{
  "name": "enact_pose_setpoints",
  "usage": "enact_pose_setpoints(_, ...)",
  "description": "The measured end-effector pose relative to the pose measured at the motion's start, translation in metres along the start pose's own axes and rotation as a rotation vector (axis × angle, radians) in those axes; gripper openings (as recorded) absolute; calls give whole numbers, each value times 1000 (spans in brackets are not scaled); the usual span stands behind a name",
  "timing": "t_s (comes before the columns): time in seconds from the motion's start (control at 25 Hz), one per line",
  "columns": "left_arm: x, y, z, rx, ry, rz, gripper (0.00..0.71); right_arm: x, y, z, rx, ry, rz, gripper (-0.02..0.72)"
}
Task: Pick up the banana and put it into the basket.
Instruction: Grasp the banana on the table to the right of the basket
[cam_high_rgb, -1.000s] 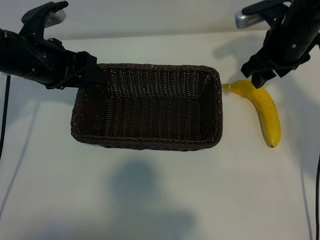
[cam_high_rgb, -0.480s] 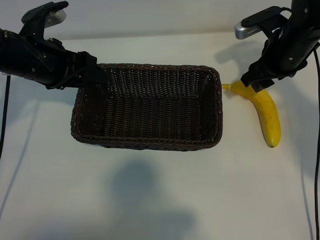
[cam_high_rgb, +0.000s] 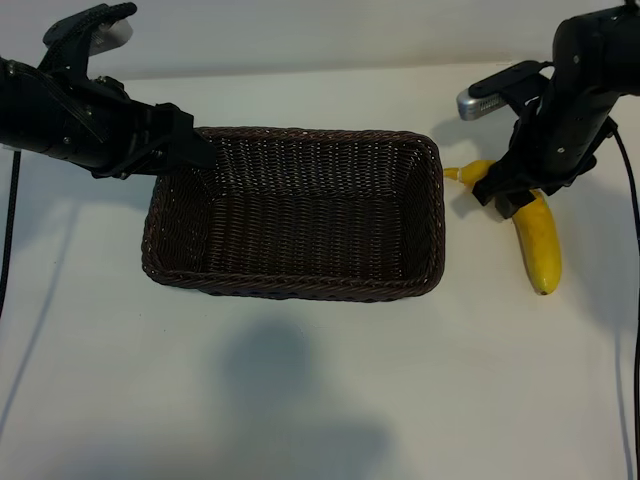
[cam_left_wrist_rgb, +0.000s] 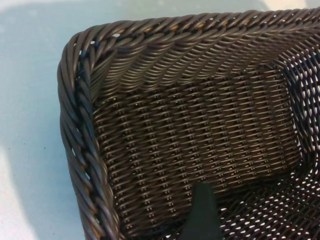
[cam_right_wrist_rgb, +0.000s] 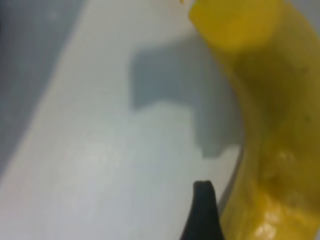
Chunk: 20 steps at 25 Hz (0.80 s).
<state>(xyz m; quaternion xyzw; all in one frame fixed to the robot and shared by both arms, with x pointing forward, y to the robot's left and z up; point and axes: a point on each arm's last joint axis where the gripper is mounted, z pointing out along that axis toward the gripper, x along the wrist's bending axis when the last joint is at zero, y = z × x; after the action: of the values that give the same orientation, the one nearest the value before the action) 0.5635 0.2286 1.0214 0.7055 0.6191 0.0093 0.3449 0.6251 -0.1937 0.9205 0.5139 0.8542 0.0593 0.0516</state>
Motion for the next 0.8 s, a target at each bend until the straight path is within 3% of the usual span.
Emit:
enact_pose_setpoints(0.4, 0, 0, 0, 0, 0, -1, 595, 0, -2, 28, 47, 8, -1, 571)
enact_pose_setpoints(0.48, 0, 0, 0, 0, 0, -1, 595, 0, -2, 28, 45, 7, 5, 532)
enact_pose_setpoints(0.6, 0, 0, 0, 0, 0, -1, 595, -1, -1, 28, 43, 1, 31, 409)
enact_pose_setpoints(0.8, 0, 0, 0, 0, 0, -1, 595, -2, -2, 28, 45, -16, 80, 412)
